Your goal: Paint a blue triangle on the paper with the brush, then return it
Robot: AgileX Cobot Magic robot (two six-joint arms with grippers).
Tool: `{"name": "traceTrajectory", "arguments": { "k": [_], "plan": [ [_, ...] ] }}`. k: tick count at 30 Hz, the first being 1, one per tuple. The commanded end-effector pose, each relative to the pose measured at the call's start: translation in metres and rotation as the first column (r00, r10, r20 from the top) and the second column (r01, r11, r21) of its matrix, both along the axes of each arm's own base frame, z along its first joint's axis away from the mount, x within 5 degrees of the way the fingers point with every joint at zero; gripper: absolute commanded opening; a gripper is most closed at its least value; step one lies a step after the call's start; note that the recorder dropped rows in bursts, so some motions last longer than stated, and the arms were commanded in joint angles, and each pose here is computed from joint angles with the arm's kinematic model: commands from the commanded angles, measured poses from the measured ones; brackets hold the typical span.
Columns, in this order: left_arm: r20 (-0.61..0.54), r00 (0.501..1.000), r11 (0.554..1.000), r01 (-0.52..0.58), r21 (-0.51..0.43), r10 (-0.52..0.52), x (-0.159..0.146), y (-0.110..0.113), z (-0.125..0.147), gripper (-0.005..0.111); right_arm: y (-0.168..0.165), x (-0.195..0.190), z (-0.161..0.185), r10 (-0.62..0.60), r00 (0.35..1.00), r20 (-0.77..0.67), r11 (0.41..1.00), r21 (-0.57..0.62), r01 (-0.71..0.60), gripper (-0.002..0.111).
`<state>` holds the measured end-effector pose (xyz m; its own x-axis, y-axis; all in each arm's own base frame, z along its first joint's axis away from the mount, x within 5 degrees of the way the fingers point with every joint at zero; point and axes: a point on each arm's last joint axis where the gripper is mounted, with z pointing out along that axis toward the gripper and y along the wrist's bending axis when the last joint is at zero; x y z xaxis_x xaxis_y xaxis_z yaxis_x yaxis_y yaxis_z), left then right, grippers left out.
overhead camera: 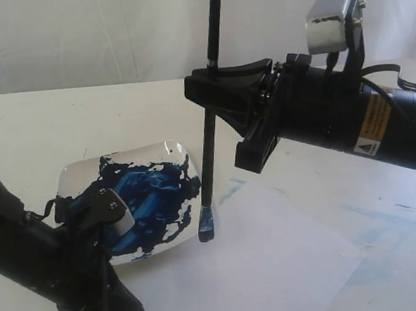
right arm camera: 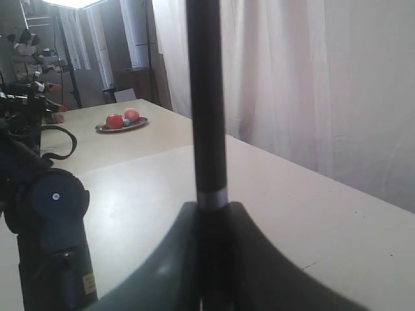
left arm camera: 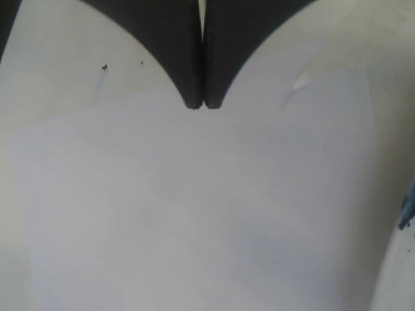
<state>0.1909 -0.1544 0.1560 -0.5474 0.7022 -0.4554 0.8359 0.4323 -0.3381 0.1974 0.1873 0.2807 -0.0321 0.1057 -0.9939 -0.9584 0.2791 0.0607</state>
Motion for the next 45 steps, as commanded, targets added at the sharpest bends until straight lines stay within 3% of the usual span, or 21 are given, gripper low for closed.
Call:
{"name": "traceTrajectory", "arguments": {
  "k": [1, 17, 22, 28, 34, 38, 45],
  "plan": [
    [-0.004, 1.0, 1.0, 0.002, -0.014, -0.002, 0.0, -0.002, 0.001, 0.0, -0.001, 0.0, 0.0, 0.001, 1.0, 0.009, 1.0, 0.011, -0.001, 0.0],
    [-0.01, 1.0, 1.0, 0.017, 0.009, -0.017, 0.003, -0.002, -0.01, 0.0, -0.001, 0.0, 0.0, 0.003, 1.0, 0.01, 1.0, 0.009, -0.003, 0.0],
    [-0.01, 0.996, 0.996, 0.09, -0.013, -0.09, 0.005, -0.007, 0.005, 0.0, -0.001, 0.0, 0.0, 0.003, 1.0, 0.01, 1.0, 0.009, -0.003, 0.0],
    [0.044, 0.997, 0.997, 0.072, -0.014, -0.071, 0.009, -0.01, 0.015, 0.0, -0.001, 0.0, 0.0, 0.0, 1.0, 0.009, 1.0, 0.006, 0.0, 0.0],
    [0.123, 0.98, 0.985, 0.142, 0.101, -0.154, -0.002, -0.024, 0.011, 0.0, -0.001, 0.0, 0.0, -0.001, 1.0, 0.008, 1.0, 0.005, 0.001, 0.0],
    [0.15, 0.977, 0.976, 0.127, 0.176, -0.154, -0.006, -0.028, 0.008, 0.0, -0.001, 0.0, 0.0, -0.001, 1.0, 0.008, 1.0, 0.005, 0.001, 0.0],
    [0.163, 0.979, 0.981, 0.091, 0.171, -0.12, -0.005, -0.028, 0.007, 0.0, -0.001, 0.0, 0.0, -0.001, 1.0, 0.008, 1.0, 0.005, 0.001, 0.0]
  ]
}}
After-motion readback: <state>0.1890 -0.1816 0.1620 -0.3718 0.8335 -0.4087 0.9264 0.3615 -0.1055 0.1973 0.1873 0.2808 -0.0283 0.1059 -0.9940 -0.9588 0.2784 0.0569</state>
